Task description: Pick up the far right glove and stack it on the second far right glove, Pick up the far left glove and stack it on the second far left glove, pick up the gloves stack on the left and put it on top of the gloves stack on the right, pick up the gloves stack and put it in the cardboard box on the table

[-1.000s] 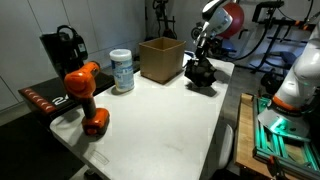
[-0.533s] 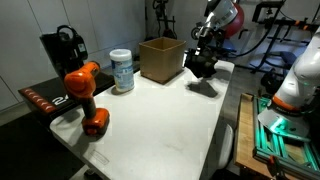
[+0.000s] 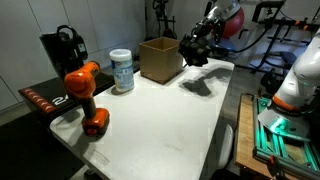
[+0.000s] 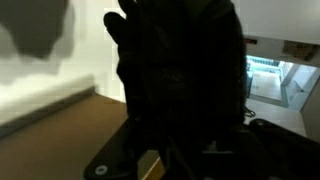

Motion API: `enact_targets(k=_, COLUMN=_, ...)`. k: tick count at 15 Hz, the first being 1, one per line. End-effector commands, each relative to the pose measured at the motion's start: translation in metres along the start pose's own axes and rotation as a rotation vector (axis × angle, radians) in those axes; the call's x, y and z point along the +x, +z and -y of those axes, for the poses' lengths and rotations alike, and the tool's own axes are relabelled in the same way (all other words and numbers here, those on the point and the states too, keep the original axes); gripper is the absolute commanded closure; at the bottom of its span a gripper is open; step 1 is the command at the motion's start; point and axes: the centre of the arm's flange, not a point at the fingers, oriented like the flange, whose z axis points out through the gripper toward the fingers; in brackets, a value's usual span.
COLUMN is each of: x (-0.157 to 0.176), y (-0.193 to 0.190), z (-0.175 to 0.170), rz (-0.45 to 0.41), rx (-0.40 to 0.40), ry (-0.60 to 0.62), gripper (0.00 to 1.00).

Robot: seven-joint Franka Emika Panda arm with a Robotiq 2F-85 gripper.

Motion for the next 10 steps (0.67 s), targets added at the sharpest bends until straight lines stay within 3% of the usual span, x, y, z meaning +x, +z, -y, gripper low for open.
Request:
enact_targets(k=1, x=0.011, y=-0.044, z=0.046, rz=-0.173, rx=0.106, ry=0.004, gripper=0.95)
enact_targets(k=5, x=0.037, y=-0.079, z=0.066, rz=-0.39, rx=0.151, ry=0.053, gripper=0.95)
enact_targets(k=10, x=0.069, y=-0.079, z=0.049, rz=-0.648, rx=0.15, ry=0.203, gripper=0.95)
